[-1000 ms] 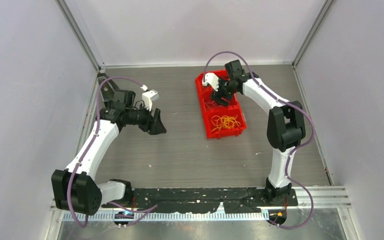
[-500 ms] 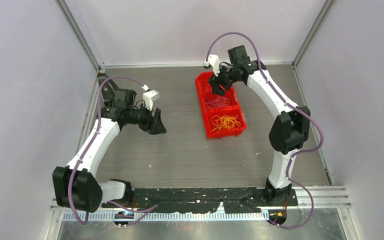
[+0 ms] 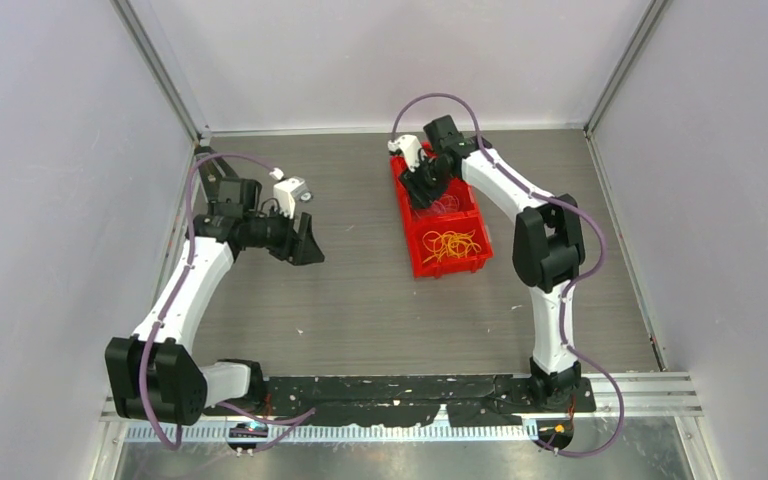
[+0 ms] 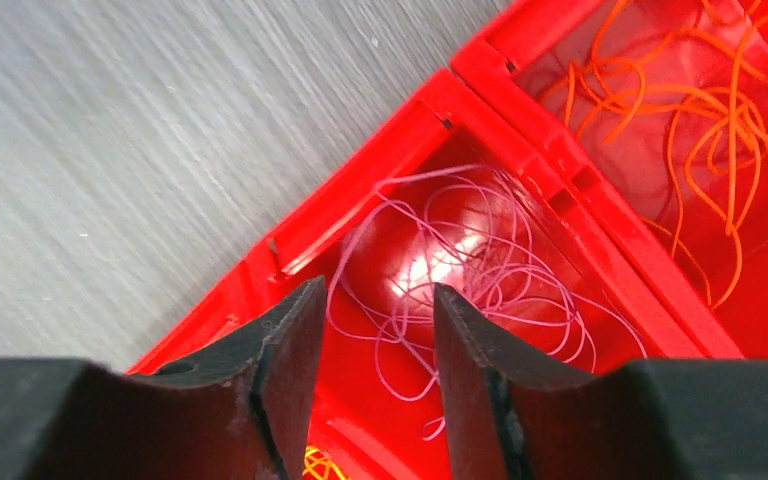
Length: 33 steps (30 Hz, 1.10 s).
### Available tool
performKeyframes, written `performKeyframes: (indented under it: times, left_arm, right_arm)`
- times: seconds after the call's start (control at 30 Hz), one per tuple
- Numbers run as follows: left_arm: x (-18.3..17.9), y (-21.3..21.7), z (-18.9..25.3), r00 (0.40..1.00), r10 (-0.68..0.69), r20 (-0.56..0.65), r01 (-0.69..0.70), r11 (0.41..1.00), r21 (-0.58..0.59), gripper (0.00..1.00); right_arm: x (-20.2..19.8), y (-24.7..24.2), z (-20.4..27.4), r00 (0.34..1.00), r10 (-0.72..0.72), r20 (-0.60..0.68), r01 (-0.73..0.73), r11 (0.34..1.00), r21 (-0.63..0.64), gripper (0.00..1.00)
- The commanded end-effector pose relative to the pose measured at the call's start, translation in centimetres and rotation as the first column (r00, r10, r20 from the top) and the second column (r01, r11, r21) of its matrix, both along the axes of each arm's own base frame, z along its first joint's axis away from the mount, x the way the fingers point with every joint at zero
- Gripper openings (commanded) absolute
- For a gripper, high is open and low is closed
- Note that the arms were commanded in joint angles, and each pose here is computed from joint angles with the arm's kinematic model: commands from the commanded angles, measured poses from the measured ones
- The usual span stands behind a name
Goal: Untangle the cables
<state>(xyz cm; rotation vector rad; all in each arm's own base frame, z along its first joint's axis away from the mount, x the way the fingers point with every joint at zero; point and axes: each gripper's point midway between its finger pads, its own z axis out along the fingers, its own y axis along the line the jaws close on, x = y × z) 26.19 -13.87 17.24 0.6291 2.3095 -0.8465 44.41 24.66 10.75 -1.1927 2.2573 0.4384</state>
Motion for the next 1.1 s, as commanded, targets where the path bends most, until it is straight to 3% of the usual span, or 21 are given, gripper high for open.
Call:
performKeyframes:
  times: [0.0, 0.2, 0.33, 0.5, 0.57, 0.7, 0.83, 0.9, 1.03, 1.07]
  left_arm:
    - [0.6, 0.6, 0.6, 0.999, 0.035, 0.025, -0.034, 0.999, -0.015, 0.59]
    - [1.7, 1.8, 2.0, 0.994, 0.045, 0.096, -0.047, 0.999, 0.027, 0.6]
    - [2.2, 2.3, 2.8, 0.992, 0.049, 0.115, -0.054, 0.998, 0.039, 0.63]
    - [2.3, 3.3, 4.1, 0.989, 0.058, 0.133, -0.072, 0.993, 0.098, 0.83]
    - [2.3, 3.6, 5.0, 0.986, 0.054, 0.158, -0.073, 0.99, 0.118, 0.98]
    - [2.5, 4.5, 7.4, 0.971, 0.064, 0.232, -0.104, 0.981, 0.163, 0.99]
    - [2.3, 5.4, 8.9, 0.981, 0.086, 0.171, -0.122, 0.969, 0.214, 1.0]
    - [2.0, 5.5, 9.2, 0.99, 0.077, 0.116, -0.103, 0.967, 0.233, 1.0]
    - [2.4, 5.7, 9.7, 0.986, 0.126, 0.111, -0.149, 0.962, 0.229, 1.0]
    - [2.5, 5.8, 9.4, 0.983, 0.149, 0.108, -0.171, 0.959, 0.227, 0.99]
  right_arm:
    - [2.0, -2.6, -2.0, 0.996, -0.065, 0.054, 0.071, 0.992, -0.102, 0.46]
    - [2.9, -4.6, -2.2, 0.994, -0.088, 0.067, 0.096, 0.987, -0.132, 0.43]
    - [2.3, -4.1, 0.5, 0.994, -0.062, 0.085, 0.07, 0.993, -0.093, 0.47]
    - [1.0, -3.6, 6.2, 0.987, -0.037, 0.156, 0.039, 0.999, -0.011, 0.64]
    - [0.3, -3.5, 9.2, 0.979, -0.035, 0.201, 0.03, 0.999, 0.028, 0.74]
    - [-1.0, -3.7, 14.9, 0.96, -0.068, 0.273, 0.034, 0.991, 0.128, 0.88]
    - [-1.7, -6.6, 20.1, 0.921, -0.259, 0.29, 0.175, 0.943, 0.284, 0.99]
    - [-2.7, -9.2, 23.1, 0.879, -0.366, 0.306, 0.245, 0.896, 0.37, 0.96]
    - [-5.1, -14.6, 23.3, 0.802, -0.518, 0.297, 0.376, 0.825, 0.423, 0.95]
    - [-5.8, -15.6, 20.9, 0.802, -0.536, 0.264, 0.417, 0.818, 0.395, 0.95]
